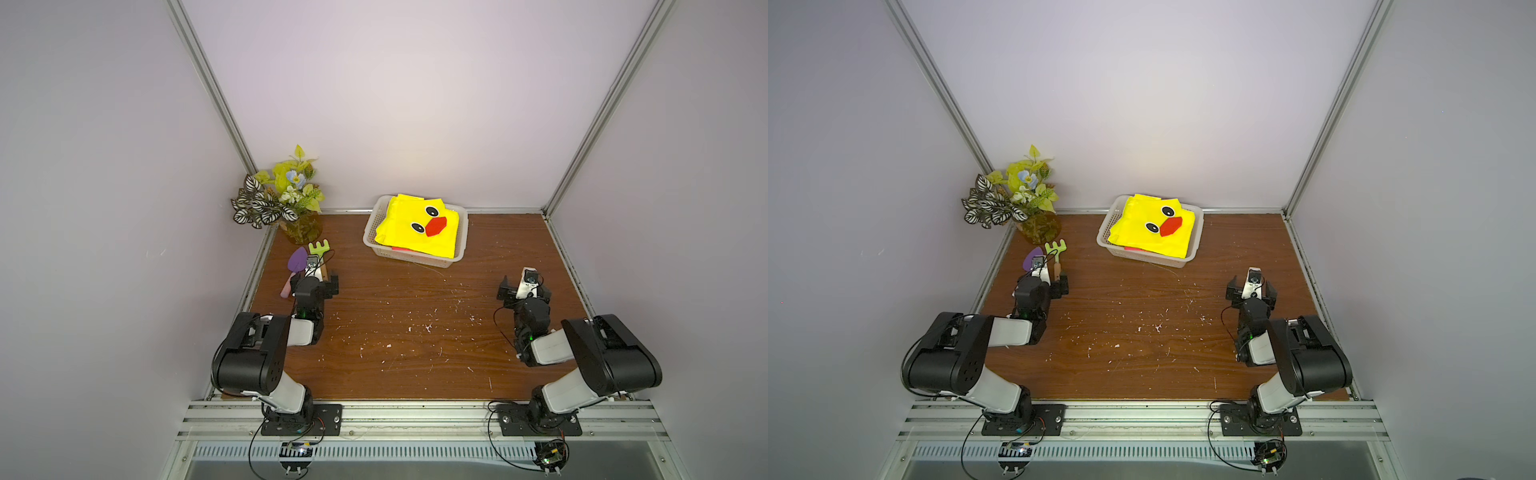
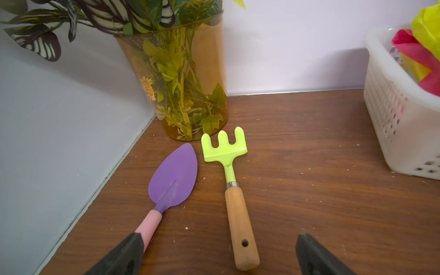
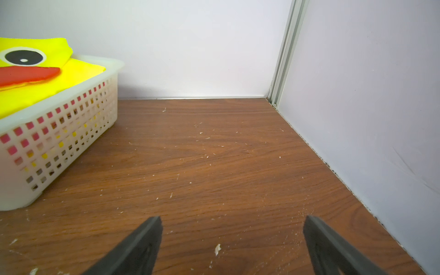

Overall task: Put the folded raincoat in the basket
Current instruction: Reset both arms

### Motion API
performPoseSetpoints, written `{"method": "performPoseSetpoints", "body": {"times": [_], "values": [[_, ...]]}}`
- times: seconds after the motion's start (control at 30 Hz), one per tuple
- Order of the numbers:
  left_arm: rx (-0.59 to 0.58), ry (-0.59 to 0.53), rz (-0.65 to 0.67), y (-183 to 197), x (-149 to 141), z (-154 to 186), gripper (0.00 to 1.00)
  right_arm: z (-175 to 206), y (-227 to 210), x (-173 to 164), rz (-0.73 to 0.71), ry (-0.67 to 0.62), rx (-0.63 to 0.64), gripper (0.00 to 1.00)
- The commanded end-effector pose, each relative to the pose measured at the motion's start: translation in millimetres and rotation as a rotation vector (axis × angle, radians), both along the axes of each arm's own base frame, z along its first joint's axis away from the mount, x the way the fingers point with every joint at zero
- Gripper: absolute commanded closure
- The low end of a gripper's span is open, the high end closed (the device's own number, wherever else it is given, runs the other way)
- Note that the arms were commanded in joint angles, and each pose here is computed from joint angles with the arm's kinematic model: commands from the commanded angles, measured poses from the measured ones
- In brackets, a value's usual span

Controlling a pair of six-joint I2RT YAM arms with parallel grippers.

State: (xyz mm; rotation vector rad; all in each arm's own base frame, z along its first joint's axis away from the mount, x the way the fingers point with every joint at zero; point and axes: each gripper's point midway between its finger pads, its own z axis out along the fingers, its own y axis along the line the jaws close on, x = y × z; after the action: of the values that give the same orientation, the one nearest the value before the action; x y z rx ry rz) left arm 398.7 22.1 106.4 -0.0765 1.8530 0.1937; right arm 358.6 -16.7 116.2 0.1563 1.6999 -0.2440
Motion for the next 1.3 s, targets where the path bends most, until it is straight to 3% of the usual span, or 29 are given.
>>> {"method": "performPoseSetpoints", "body": {"times": [0.0,0.23,0.3,0.33,0.37,0.47,1.27], "values": [[-0.061,-0.037,-0.095,-4,3,8,0.01,15,1,2,0.005,-0.066,0.018,0.00],[-0.055,-0.041,-0.106,-6,0,10,0.01,15,0,2,0.004,-0.066,0.018,0.00],[-0.046,-0.123,-0.088,-4,-23,14,0.01,14,1,2,0.005,-0.064,0.018,0.00],[-0.034,-0.249,-0.077,-3,-38,30,0.01,15,1,2,0.004,-0.065,0.018,0.00],[-0.038,-0.291,-0.037,3,-51,32,0.01,15,0,2,0.004,-0.064,0.018,0.00],[-0.036,-0.182,-0.067,-2,-34,19,0.01,15,1,2,0.005,-0.067,0.019,0.00],[-0.016,-0.174,-0.074,-6,-28,18,0.01,15,1,2,0.005,-0.065,0.018,0.00]]}}
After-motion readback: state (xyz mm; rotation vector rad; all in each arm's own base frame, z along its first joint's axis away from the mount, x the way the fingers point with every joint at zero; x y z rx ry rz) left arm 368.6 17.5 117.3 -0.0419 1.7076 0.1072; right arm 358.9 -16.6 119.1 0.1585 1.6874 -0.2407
